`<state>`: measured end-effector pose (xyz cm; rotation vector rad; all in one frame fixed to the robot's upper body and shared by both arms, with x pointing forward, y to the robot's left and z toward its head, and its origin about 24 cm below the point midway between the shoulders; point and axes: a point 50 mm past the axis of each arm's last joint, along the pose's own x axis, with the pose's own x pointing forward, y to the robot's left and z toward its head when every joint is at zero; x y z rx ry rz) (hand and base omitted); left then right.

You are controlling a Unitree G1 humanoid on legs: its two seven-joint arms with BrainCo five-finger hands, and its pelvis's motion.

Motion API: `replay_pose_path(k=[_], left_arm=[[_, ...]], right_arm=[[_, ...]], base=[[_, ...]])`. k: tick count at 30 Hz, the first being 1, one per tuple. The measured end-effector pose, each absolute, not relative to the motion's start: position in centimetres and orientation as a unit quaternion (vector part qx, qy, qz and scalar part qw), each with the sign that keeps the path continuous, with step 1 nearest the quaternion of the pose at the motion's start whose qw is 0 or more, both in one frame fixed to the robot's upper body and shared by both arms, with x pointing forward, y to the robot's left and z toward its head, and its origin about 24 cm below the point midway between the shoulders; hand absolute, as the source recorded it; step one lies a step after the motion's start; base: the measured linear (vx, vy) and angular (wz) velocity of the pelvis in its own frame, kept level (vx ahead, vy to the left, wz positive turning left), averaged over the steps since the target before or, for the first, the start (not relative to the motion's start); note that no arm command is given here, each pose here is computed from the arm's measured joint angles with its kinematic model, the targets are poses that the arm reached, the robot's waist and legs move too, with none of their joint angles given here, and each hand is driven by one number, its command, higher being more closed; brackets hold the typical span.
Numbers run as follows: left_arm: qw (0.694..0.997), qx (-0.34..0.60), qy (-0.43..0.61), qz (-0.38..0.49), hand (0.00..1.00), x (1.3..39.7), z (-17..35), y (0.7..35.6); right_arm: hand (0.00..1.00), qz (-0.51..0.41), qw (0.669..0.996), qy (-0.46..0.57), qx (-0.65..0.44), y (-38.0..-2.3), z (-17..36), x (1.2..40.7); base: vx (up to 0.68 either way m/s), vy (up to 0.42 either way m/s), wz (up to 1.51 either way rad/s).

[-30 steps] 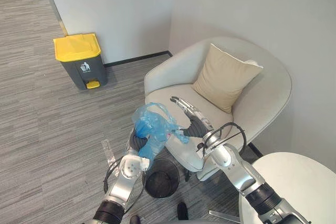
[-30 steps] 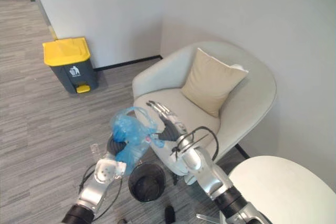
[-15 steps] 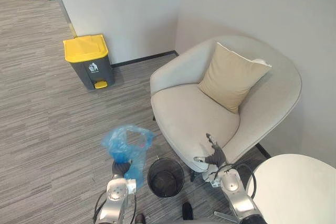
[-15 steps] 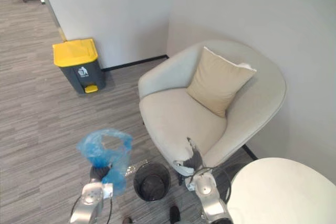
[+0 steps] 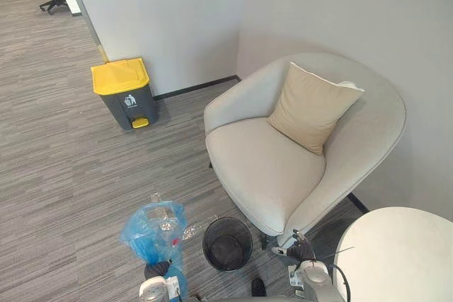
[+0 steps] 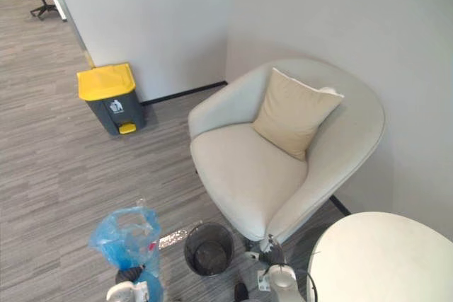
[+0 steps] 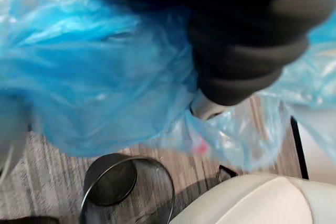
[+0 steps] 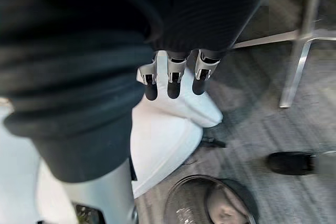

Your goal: Gather rubbish on tea table into small bin, then transfer packed bag to large trash can.

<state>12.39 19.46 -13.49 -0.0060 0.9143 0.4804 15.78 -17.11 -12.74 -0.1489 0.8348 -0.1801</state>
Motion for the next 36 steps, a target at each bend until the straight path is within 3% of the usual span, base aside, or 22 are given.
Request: replay_pose_path(k=[8, 13, 25, 28, 36], left_arm=[[0.868, -0.03, 0.426, 0.254, 1.0, 12.9, -13.3, 19.8], [0.873, -0.045, 0.426, 0.235, 1.0, 13.7, -13.3, 17.9], [0.86, -0.053, 0.45, 0.233, 1.0, 12.8, -14.1, 17.7], [0.858, -0.018, 0.46, 0.229, 1.0, 12.3, -14.3, 19.0], [0.845, 0.026, 0.492, 0.208, 1.0, 11.0, -15.1, 19.7]], right_arm=[[0.0, -0.095, 0.912, 0.397, -0.05, -16.0, -12.5, 17.0], [0.0, -0.123, 0.92, 0.368, -0.054, -17.3, -11.4, 19.0], [0.0, -0.16, 0.897, 0.411, -0.035, -17.9, -12.8, 16.4], [0.0, -0.153, 0.882, 0.446, -0.015, -16.3, -14.0, 14.8], [0.0, -0.157, 0.865, 0.476, -0.022, -16.9, -14.8, 13.6]], base=[[-0.06, -0.143, 0.11], [-0.23, -0.227, 0.02], [-0.21, 0.064, 0.61], [-0.07, 0.182, 0.25], [-0.03, 0.091, 0.18]])
